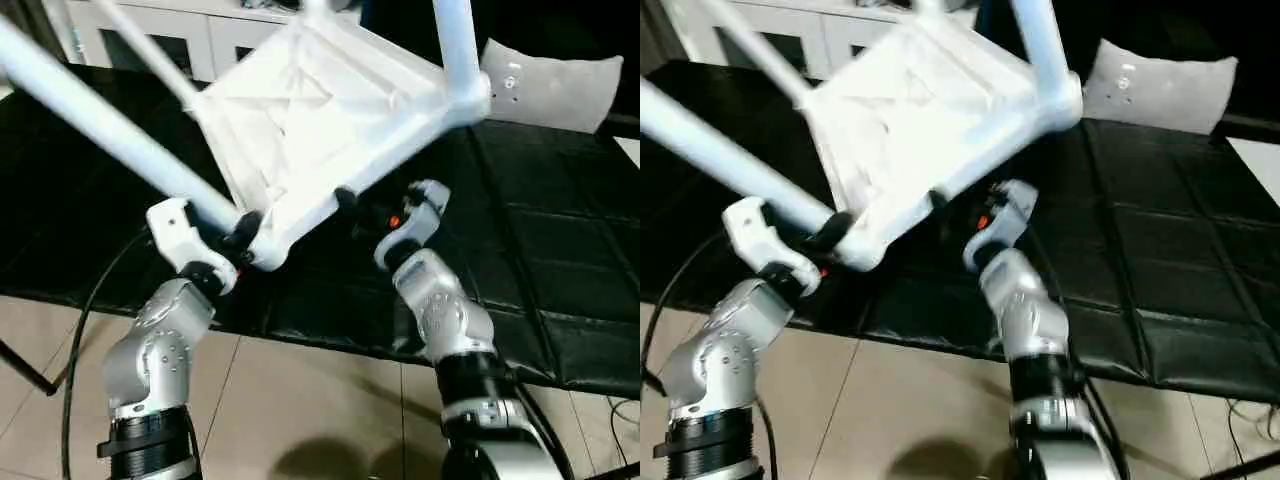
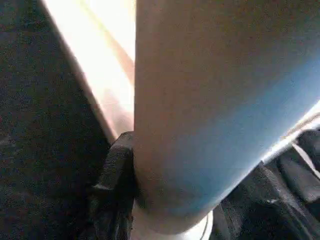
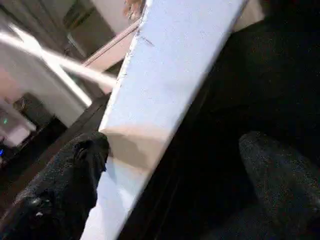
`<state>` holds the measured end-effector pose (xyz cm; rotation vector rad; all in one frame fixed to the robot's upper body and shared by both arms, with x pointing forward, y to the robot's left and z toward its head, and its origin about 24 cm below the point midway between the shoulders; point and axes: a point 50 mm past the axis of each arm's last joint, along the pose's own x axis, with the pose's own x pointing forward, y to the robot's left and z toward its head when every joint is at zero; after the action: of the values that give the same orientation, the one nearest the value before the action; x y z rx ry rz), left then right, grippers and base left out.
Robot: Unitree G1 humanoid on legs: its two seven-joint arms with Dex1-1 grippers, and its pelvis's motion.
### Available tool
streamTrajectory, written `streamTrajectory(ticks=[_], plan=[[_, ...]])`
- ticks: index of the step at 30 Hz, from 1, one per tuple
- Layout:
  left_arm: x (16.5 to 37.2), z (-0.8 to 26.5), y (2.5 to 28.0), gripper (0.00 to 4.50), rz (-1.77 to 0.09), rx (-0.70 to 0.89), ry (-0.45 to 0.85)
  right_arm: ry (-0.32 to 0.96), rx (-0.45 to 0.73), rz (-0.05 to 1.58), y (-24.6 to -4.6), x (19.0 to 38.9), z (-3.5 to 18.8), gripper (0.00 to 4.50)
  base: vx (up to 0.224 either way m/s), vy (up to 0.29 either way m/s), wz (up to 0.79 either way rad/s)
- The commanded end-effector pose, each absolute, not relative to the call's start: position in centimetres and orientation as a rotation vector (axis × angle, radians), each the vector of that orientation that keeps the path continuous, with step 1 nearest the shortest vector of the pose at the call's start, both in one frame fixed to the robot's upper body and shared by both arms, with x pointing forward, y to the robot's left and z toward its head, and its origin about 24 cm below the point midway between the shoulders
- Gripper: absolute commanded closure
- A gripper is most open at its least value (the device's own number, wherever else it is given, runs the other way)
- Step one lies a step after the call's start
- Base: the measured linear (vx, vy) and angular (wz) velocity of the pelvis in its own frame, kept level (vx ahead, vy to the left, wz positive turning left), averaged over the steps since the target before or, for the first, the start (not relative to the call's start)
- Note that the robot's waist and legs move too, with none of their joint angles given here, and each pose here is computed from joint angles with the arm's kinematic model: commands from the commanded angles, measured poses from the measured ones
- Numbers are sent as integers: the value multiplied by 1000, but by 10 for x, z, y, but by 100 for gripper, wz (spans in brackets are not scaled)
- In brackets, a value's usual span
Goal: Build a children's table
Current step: Flip table
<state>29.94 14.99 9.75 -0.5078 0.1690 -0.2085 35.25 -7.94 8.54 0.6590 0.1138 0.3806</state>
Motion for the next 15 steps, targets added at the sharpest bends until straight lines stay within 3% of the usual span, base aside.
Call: streamTrajectory(ticks=[1,7,15], plan=[[289,75,119,247,-391,-582,328,27,726,384,-65,364,113,0,0,0,0],[289,72,122,247,-362,-541,327,27,739,440,-53,365,116,0,0,0,0],[294,67,143,247,-264,-516,300,48,723,548,-68,342,99,0,0,0,0]])
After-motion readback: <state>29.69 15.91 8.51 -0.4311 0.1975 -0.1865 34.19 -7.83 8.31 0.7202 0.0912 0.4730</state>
